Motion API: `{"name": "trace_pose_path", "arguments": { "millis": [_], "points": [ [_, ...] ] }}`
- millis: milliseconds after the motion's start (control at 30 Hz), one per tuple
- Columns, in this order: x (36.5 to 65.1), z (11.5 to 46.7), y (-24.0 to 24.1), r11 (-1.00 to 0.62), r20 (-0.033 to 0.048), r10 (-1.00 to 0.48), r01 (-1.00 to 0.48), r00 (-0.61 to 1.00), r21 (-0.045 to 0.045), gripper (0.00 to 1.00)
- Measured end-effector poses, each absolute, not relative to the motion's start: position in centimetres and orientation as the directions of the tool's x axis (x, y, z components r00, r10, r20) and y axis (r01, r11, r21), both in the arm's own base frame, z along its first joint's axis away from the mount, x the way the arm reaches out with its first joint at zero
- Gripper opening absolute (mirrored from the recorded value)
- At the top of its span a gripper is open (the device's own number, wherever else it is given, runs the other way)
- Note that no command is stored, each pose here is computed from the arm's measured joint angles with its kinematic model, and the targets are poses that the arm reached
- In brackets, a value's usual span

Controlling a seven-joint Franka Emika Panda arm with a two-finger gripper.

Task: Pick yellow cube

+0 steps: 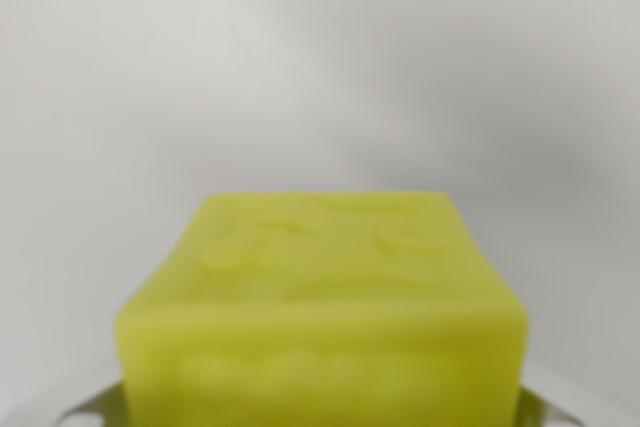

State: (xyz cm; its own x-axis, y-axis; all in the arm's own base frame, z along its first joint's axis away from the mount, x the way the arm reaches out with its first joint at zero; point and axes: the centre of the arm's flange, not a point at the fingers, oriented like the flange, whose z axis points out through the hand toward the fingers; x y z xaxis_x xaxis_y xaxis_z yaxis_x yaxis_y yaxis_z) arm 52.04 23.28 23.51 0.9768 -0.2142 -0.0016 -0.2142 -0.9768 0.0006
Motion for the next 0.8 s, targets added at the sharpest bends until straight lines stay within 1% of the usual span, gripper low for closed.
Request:
{"name": "trace_pose_path", "arguments": {
  "millis": [800],
  "points": [
    [52.0, 27.5, 23.3, -0.977, -0.0020, -0.214, -0.214, 0.977, 0.0007, 0.00]
  ]
}}
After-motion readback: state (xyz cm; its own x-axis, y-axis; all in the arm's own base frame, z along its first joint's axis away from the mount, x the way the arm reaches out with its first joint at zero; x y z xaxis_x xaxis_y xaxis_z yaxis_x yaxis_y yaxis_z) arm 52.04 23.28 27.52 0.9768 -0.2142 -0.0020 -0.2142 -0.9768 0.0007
